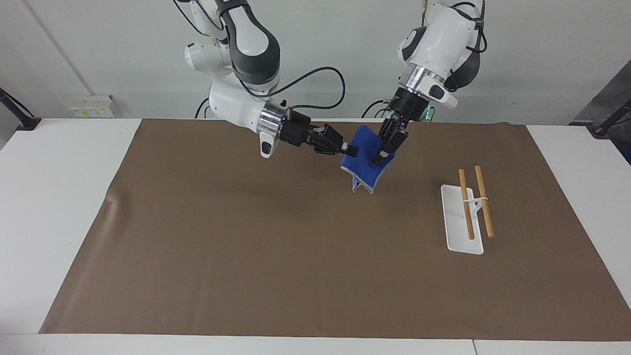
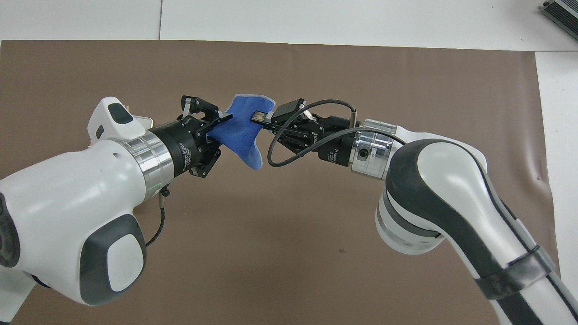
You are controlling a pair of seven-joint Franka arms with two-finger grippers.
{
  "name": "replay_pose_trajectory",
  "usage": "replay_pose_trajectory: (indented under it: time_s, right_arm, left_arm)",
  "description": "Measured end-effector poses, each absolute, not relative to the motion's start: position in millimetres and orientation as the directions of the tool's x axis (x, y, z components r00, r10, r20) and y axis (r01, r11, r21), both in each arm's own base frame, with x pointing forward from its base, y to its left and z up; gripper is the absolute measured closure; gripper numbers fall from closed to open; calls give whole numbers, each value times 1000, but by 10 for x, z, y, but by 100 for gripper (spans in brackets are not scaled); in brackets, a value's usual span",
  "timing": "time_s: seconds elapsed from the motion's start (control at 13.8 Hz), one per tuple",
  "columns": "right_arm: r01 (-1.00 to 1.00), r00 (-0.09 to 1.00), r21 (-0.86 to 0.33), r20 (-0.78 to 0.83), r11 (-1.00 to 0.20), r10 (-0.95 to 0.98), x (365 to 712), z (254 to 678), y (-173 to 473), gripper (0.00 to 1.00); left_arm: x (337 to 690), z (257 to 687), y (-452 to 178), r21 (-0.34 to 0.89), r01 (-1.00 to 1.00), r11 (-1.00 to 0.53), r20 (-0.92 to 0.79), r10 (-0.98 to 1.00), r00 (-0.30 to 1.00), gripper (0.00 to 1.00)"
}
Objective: Right arm passes towel to left arm to hang
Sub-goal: 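Grasp the towel with the left gripper and open the right gripper, then carry the towel to the rack while the right gripper withdraws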
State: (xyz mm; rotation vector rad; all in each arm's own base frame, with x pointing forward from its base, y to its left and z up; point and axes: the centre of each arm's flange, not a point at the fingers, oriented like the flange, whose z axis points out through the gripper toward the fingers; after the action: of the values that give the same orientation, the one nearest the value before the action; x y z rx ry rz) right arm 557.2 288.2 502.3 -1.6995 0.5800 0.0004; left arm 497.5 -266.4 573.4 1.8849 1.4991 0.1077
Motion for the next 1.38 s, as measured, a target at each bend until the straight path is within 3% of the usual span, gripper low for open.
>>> replay_pose_trajectory:
  time_s: [0.14,0.43,0.51,0.8,1.01,1.09,1.38]
  right_arm:
    - [-374,872,-923,-317,-91,-374,5569,5034,2880,96]
    - [-371,872,-924,-314,-89,-375,5563,5060,2877,96]
    - [-371,869,-924,-311,-89,-385,5570,5058,2863,91]
    - [-345,838,-931,-247,-121,-486,5560,5112,2817,44]
    - [-235,883,-921,-68,-312,-464,5566,5147,2810,5]
    - [-202,893,-907,-15,-369,-450,5591,5149,2767,0]
    - [-51,910,-760,232,-648,-344,5813,5101,2332,0]
  left_arm:
    - [4980,5743,-2659,575,815,-67,-354,878,321,98]
    - [5008,5765,-2612,580,813,-56,-356,880,314,98]
    - [5023,5763,-2586,580,813,-52,-356,882,310,98]
    - [5082,5750,-2485,587,808,-57,-331,893,304,98]
    - [5136,5758,-2384,616,779,-117,-240,914,327,98]
    - [5168,5754,-2320,620,775,-123,-221,920,322,98]
    - [5275,5711,-2090,620,775,-119,-187,938,293,98]
